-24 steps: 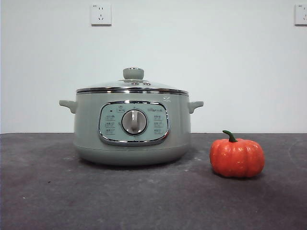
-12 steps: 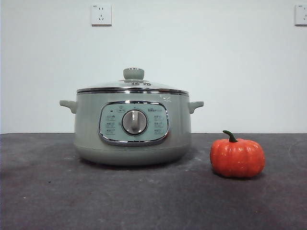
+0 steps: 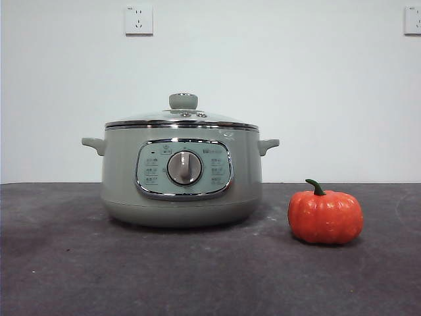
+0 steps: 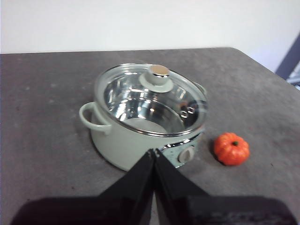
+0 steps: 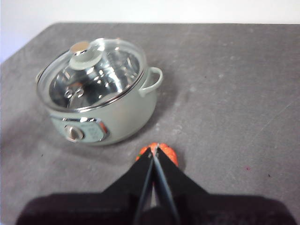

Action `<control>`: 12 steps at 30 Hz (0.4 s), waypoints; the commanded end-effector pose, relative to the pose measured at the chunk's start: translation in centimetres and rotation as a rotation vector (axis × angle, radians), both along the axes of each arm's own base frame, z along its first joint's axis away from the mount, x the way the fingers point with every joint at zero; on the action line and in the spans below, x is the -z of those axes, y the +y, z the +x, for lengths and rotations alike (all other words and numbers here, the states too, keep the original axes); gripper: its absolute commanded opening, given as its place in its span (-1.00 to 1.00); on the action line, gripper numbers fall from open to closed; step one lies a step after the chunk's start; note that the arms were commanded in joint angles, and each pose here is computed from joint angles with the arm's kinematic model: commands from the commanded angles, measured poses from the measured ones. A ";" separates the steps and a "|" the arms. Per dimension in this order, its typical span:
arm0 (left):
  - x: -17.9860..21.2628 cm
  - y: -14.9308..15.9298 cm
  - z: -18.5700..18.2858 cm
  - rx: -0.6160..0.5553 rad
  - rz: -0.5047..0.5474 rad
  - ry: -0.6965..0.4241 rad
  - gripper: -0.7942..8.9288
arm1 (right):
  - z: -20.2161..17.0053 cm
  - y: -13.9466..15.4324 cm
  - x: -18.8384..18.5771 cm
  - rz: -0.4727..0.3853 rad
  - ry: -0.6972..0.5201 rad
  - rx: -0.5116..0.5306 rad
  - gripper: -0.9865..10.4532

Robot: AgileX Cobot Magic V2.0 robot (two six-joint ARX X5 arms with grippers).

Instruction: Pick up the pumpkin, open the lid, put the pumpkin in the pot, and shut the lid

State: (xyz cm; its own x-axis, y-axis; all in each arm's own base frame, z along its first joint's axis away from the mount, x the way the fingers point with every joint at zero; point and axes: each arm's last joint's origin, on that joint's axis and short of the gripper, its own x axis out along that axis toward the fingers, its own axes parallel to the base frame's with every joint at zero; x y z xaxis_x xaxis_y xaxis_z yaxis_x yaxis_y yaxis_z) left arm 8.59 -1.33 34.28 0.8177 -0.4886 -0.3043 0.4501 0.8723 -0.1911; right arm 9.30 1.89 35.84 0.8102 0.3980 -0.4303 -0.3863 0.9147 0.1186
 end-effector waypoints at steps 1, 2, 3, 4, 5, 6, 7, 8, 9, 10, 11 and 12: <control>-0.7 -0.1 -0.1 0.043 0.037 -0.005 -0.85 | 0.0 0.1 -0.8 -0.041 0.006 -0.041 -0.85; -0.9 -0.1 -0.2 0.054 0.042 -0.003 -0.85 | 0.1 0.1 -0.9 -0.039 0.014 -0.053 -0.85; -1.1 -0.1 -0.2 0.057 0.045 0.000 -0.85 | 0.1 0.1 -0.9 -0.040 0.020 -0.053 -0.85; -1.2 -0.1 -0.2 0.056 0.046 0.000 -0.85 | 0.1 0.1 -0.9 -0.040 0.024 -0.053 -0.85; -1.3 -0.1 -0.2 0.057 0.046 -0.001 -0.85 | 0.2 0.1 -0.9 -0.041 0.027 -0.053 -0.85; -1.3 -0.1 -0.2 0.057 0.045 -0.002 -0.85 | 0.2 0.1 -0.9 -0.041 0.030 -0.053 -0.85; -1.3 -0.1 -0.2 0.056 0.046 -0.002 -0.85 | 0.2 0.1 -0.9 -0.041 0.030 -0.053 -0.85; -1.3 -0.1 -0.2 0.056 0.046 -0.002 -0.85 | 0.3 0.1 -0.9 -0.041 0.030 -0.053 -0.84; -1.3 -0.1 -0.2 0.056 0.046 -0.003 -0.84 | 0.3 0.1 -0.9 -0.041 0.031 -0.052 -0.81; -1.3 -0.1 -0.2 0.056 0.046 -0.003 -0.83 | 0.3 0.1 -0.9 -0.041 0.029 -0.053 -0.81; -1.3 -0.1 -0.2 0.055 0.046 -0.003 -0.77 | 0.3 0.1 -0.9 -0.041 0.029 -0.053 -0.78; -1.3 -0.1 -0.2 0.054 0.046 -0.003 -0.59 | 0.3 0.1 -0.9 -0.041 0.028 -0.053 -0.65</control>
State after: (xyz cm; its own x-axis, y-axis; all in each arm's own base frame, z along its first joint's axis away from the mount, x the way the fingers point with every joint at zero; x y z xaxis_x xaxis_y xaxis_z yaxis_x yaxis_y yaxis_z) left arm 8.37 -1.41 35.48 0.7911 -0.5151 -0.3299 0.4890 0.8566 -0.1649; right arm 9.59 1.99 36.66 0.7739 0.4177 -0.4759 -0.4236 0.9002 0.1012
